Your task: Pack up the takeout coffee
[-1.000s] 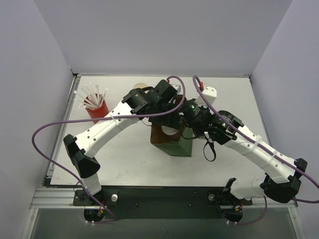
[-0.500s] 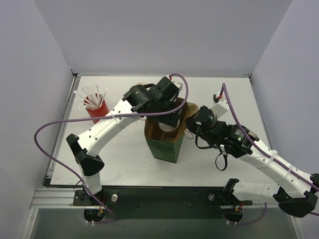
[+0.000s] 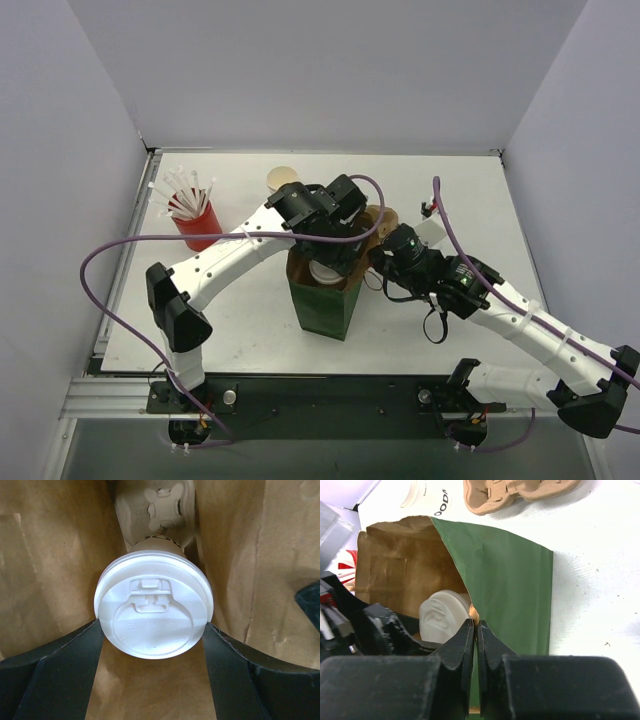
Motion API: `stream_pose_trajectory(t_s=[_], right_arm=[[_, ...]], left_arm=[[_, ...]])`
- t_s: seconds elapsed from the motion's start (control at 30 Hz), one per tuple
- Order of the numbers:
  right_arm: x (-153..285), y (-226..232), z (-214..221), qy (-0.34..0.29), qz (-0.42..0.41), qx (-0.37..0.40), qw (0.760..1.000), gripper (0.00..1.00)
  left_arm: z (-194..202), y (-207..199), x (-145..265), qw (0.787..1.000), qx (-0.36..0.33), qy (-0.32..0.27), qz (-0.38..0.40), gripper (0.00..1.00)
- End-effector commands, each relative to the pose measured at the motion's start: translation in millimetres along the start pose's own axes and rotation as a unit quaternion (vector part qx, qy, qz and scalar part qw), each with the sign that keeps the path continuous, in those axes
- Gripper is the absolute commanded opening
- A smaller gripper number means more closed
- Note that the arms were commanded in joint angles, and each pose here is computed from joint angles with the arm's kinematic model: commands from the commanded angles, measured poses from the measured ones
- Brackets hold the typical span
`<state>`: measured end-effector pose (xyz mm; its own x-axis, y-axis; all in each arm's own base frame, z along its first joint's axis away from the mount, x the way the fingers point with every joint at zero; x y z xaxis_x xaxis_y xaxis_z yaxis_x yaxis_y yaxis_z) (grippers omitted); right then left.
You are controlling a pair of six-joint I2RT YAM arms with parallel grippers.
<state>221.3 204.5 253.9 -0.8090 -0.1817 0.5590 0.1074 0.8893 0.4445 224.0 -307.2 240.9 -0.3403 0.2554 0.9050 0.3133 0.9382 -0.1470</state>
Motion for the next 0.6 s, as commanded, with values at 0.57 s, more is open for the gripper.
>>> stream_pose_trajectory(t_s=[0.57], right_arm=[[9.5, -2.8, -12.4, -0.025, -0.018, 0.018, 0.999, 0.16]], left_arm=[[17.5, -1.6, -25.1, 0.999, -0.026, 0.033, -0.016, 0.34]])
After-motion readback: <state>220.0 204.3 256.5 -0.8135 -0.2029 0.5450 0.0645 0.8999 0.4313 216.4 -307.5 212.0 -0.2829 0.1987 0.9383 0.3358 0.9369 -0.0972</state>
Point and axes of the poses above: each gripper's point midway between its finger pads, its own x axis back along the fingers, its own y axis along the line the jaws close on, z = x × y, the point moved 2 cm from there along x, back along the fingers, and after that the axes turned 12 degrees about x, right-handed, at the moved point
